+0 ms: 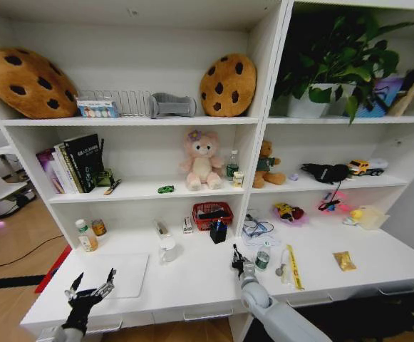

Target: Organize the objects on the table.

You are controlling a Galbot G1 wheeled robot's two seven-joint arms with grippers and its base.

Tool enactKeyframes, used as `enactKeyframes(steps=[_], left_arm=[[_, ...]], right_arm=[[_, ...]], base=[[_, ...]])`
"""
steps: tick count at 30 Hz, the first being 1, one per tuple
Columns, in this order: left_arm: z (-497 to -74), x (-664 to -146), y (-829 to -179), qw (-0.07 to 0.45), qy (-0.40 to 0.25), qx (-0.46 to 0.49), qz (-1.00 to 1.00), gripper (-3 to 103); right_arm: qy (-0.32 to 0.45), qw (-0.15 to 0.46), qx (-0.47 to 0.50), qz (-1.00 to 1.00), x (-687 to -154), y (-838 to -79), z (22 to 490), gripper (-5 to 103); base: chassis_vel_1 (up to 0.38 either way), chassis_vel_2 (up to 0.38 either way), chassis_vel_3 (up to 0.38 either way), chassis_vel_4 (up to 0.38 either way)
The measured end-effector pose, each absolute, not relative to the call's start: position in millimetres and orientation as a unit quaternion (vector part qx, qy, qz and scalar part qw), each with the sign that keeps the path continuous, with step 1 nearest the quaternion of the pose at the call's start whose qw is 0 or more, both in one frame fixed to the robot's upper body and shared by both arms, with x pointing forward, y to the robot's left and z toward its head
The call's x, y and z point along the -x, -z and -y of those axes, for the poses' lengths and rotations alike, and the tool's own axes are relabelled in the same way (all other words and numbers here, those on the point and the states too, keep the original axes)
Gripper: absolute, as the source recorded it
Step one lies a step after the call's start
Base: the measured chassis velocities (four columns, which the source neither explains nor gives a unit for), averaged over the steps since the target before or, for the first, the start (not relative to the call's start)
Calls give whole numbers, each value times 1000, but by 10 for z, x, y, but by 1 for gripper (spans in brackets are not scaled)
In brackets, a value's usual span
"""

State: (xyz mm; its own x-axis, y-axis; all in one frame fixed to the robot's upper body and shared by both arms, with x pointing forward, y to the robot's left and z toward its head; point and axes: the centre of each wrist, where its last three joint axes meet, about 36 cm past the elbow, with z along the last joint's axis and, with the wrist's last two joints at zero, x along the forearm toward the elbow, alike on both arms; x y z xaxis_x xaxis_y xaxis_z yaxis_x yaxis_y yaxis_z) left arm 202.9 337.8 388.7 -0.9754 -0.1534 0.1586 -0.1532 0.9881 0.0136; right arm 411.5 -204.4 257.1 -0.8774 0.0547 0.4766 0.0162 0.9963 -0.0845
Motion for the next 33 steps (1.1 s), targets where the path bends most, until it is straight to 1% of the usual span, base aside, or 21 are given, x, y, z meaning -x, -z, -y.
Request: enactKeyframes(steps=[8, 10, 19, 22, 27, 33], left_arm=[[-3381, -2029, -3891, 79, 2, -77, 994, 100], [-3383, -2026, -3892, 79, 4, -77, 994, 100], [-3370, -2029, -3894, 78, 5, -77, 994, 100], [-3357, -2034, -3901, 76, 5, -76, 994, 100], [-3351, -2050, -3916, 72, 4, -77, 994, 100], [-3341, -2067, -3952, 68, 4, -76, 995, 100]], right_arm=[[-54, 228, -3, 972, -4098, -2564, 2057, 12], [-60, 207, -21, 976, -4118, -2634, 2052, 12], [-41, 165, -55, 984, -4153, -2932, 1993, 12], [-45, 129, -80, 987, -4152, -3086, 2014, 12], [-36, 103, -98, 989, -4190, -3218, 2028, 12], [-32, 96, -91, 991, -4320, -3200, 2065, 12]], base=[[0, 0, 0, 0], [0, 0, 0, 0], [0, 0, 0, 0], [0, 0, 0, 0], [0, 0, 0, 0], [0, 0, 0, 0]])
